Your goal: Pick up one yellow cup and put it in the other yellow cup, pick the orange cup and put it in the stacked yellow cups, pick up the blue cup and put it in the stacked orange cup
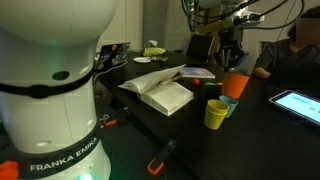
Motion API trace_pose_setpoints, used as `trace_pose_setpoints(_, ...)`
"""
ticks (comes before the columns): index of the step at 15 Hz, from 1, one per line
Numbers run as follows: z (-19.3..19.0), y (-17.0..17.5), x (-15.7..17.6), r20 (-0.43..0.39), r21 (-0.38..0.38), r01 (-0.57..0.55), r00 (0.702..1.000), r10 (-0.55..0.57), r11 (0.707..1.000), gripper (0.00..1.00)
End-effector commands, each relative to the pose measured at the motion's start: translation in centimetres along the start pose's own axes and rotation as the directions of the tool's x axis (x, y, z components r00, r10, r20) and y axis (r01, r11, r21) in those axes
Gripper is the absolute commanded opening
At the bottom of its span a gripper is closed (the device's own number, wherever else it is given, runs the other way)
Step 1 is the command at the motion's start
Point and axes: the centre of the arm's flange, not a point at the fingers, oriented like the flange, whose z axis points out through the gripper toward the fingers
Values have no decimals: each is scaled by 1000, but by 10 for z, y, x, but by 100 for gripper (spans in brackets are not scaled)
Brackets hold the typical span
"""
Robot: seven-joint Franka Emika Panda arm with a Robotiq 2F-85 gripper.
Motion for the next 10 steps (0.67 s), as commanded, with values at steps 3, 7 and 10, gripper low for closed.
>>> trace_pose_setpoints(3,-2,-10,-38,4,63,11,1000,-12,998,3)
trace_pose_setpoints(7,13,-17,-44,-32,60,40,999,-38,997,3)
trace_pose_setpoints(10,21,-20,-47,-59,76,39,998,-35,996,3)
